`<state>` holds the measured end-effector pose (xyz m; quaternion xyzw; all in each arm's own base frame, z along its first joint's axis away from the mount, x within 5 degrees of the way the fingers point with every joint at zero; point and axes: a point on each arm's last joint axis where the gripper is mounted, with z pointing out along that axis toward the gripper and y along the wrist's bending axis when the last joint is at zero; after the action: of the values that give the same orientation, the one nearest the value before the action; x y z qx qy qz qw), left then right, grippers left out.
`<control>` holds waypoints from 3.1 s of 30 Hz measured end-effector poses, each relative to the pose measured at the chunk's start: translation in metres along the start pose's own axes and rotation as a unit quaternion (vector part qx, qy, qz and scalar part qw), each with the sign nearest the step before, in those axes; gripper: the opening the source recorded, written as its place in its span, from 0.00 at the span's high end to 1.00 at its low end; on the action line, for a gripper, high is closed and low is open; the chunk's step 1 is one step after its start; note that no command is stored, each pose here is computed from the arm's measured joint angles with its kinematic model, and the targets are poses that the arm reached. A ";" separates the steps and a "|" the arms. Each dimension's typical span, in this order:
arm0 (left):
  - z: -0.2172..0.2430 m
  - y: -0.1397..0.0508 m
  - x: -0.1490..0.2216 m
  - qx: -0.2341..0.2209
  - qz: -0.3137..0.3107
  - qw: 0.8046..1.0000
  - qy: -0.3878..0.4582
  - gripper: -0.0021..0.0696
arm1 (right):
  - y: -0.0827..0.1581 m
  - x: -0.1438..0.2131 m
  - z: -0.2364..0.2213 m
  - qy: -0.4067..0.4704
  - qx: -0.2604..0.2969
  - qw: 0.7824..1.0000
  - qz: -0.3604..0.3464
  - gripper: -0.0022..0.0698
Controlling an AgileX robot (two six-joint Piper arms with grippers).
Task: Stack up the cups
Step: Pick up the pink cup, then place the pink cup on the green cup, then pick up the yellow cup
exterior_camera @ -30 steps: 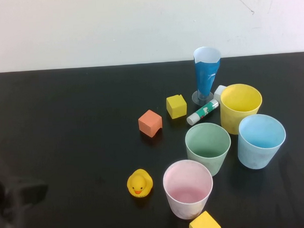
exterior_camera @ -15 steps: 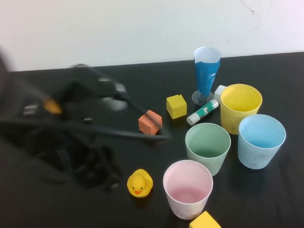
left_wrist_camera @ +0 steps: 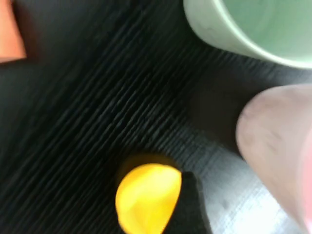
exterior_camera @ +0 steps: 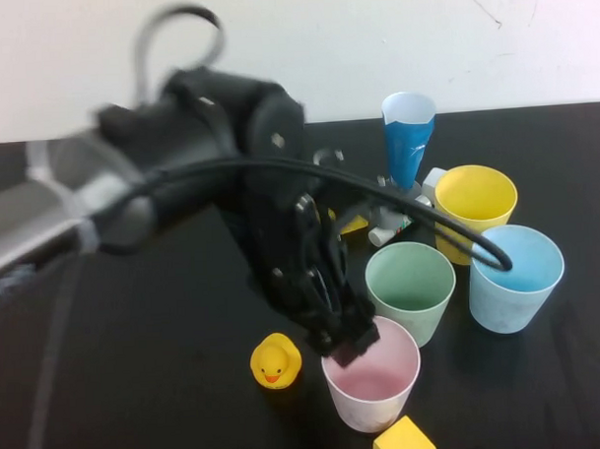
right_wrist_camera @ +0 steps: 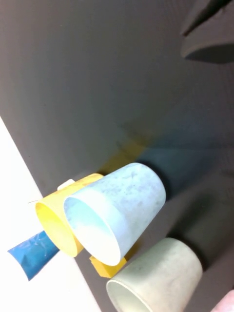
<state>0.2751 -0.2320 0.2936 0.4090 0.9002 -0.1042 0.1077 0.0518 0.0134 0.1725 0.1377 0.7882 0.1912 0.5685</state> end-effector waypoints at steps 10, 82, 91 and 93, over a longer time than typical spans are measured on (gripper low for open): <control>0.052 0.012 -0.001 -0.003 -0.014 0.996 0.087 0.88 | 0.000 0.000 0.000 0.000 0.000 1.000 -0.005 0.97; -0.068 -0.007 0.016 -0.060 0.016 0.984 -0.164 0.97 | 0.050 -0.088 -0.018 0.056 -0.010 0.971 -0.234 0.97; -0.064 -0.025 0.117 -0.054 -0.027 0.972 -0.226 0.97 | 0.087 -0.181 0.024 0.211 -0.004 0.909 -0.360 0.97; -0.060 -0.027 0.135 -0.053 -0.035 0.971 -0.232 0.97 | 0.093 -0.197 0.040 0.258 -0.014 0.892 -0.372 0.97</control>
<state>0.1613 -0.1366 0.3155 0.3355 0.8687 -0.1523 0.3310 0.1520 0.0161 0.3694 -0.2276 0.8979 0.0061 0.3767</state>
